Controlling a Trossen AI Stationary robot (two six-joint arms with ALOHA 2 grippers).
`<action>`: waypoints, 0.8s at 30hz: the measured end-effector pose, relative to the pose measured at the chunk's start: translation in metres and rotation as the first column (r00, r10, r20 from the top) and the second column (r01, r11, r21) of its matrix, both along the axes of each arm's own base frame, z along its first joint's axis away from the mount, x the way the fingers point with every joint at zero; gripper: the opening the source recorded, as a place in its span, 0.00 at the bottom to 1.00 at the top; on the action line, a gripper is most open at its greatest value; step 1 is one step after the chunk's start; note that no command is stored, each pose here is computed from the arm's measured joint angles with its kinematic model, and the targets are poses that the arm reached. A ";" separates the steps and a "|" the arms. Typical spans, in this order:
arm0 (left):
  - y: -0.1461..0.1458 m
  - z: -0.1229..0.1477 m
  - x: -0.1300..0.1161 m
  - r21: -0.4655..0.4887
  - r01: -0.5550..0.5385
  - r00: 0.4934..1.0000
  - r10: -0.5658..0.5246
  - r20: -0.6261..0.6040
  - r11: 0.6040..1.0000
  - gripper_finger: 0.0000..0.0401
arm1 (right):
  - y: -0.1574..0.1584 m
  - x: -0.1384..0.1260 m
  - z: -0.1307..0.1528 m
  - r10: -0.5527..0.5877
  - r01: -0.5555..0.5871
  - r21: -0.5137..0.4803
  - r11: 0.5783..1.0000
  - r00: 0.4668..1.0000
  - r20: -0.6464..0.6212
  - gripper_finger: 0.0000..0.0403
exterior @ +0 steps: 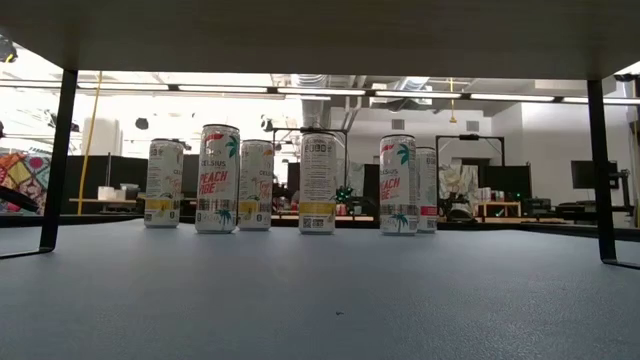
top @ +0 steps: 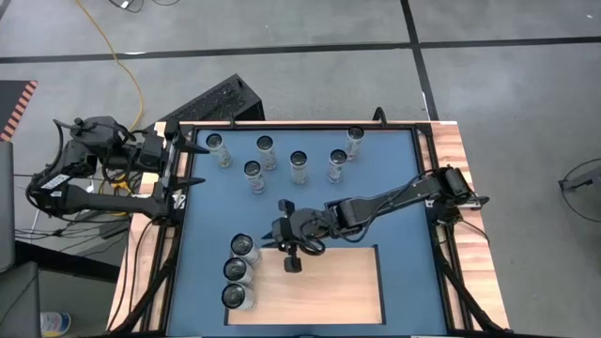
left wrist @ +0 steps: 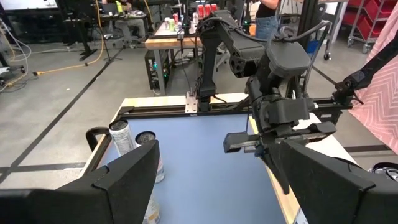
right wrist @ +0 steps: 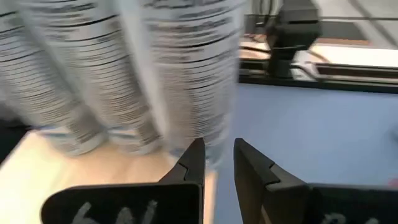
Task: Place canned beverage on shelf
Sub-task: Put the white blue soda can on the shelf aligned with the other white blue soda cans
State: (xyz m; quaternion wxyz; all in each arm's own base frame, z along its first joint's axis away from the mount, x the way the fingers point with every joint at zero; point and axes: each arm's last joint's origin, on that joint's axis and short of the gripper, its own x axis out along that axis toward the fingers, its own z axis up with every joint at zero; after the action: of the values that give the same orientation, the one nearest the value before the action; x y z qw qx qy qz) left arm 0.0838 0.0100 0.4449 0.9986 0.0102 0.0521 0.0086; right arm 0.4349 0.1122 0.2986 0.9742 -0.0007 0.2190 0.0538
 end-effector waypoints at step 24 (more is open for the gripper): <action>0.000 0.000 0.000 0.000 0.000 1.000 0.000 -0.001 1.000 0.79 | -0.003 0.004 0.008 0.079 -0.080 0.004 0.997 0.993 0.084 0.16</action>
State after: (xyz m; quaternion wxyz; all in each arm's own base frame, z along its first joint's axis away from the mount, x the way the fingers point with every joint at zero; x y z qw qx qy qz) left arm 0.0840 0.0100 0.4447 0.9985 0.0101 0.0526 0.0087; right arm 0.4392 0.1094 0.3064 0.9797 -0.0084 0.1775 0.0933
